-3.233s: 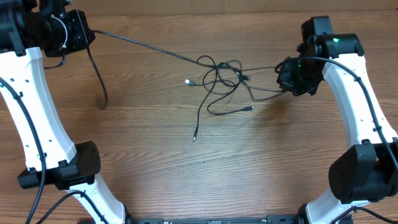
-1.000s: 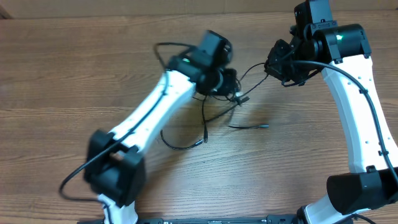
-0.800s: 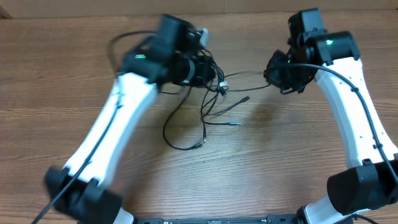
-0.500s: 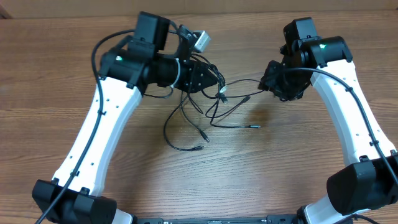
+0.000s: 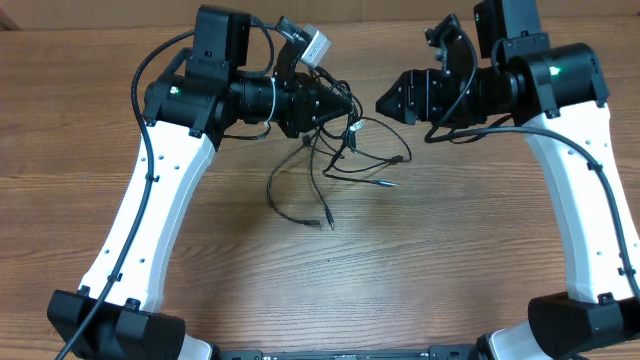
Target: Untangle cables
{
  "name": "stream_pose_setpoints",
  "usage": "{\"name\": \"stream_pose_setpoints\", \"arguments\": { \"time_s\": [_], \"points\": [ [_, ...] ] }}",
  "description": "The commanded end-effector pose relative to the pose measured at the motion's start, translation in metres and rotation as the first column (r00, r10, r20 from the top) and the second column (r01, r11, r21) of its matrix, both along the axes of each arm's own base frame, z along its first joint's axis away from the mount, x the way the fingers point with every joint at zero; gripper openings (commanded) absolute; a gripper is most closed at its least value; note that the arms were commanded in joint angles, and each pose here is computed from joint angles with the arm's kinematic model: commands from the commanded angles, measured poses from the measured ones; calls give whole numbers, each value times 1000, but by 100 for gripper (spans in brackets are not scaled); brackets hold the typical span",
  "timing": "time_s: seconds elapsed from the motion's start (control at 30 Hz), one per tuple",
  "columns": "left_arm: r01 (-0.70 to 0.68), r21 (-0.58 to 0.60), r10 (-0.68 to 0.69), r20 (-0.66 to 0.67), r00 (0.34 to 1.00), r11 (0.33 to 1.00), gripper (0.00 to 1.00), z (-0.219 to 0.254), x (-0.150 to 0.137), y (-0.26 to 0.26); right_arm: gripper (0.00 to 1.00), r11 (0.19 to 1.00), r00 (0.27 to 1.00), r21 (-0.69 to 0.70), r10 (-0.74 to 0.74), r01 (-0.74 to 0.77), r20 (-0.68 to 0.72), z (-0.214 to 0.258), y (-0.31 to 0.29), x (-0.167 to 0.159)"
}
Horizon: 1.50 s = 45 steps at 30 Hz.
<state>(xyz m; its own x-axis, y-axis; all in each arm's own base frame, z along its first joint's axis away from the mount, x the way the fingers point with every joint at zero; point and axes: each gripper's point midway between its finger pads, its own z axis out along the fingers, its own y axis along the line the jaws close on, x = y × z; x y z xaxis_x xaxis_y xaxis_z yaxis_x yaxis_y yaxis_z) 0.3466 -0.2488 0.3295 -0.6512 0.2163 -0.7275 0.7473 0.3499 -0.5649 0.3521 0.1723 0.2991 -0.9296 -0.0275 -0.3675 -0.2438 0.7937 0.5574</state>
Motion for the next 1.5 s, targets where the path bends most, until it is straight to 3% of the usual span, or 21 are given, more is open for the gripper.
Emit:
{"name": "stream_pose_setpoints", "arguments": {
  "time_s": [0.0,0.1,0.27,0.43,0.57,0.87,0.97,1.07,1.23,1.47],
  "points": [
    [11,-46,-12,-16,1000,999,4,12,-1,-2,70,997,996,32,69,-71,54,14,12,-6],
    [-27,-64,24,-47,999,998,4,16,5,0,65,996,995,33,83,-85,57,14,17,-8],
    [-76,-107,67,-87,994,991,4,28,15,-6,65,993,992,38,110,-112,70,13,29,-8],
    [-204,-53,189,-201,961,978,4,17,25,-3,64,987,990,90,126,-131,55,18,37,-12],
    [-171,-74,150,-231,961,983,4,20,17,-10,64,988,991,100,111,-118,78,21,38,-4],
    [-76,-123,38,-285,958,989,4,26,-4,-19,45,993,998,100,60,-56,-31,-10,42,11],
    [-76,-123,38,-288,957,989,4,25,-5,-19,27,998,998,66,27,-23,-61,-24,39,19],
    [-81,-130,41,-288,957,988,4,28,-3,-20,20,995,990,-17,-99,98,-98,-39,23,30],
    [-69,-148,26,-271,962,987,4,32,-3,-19,21,996,993,50,-64,70,-98,-32,33,30],
    [-72,-155,27,-273,962,985,4,33,-1,-16,35,979,998,197,52,-43,-43,-9,56,28]
  ]
}}
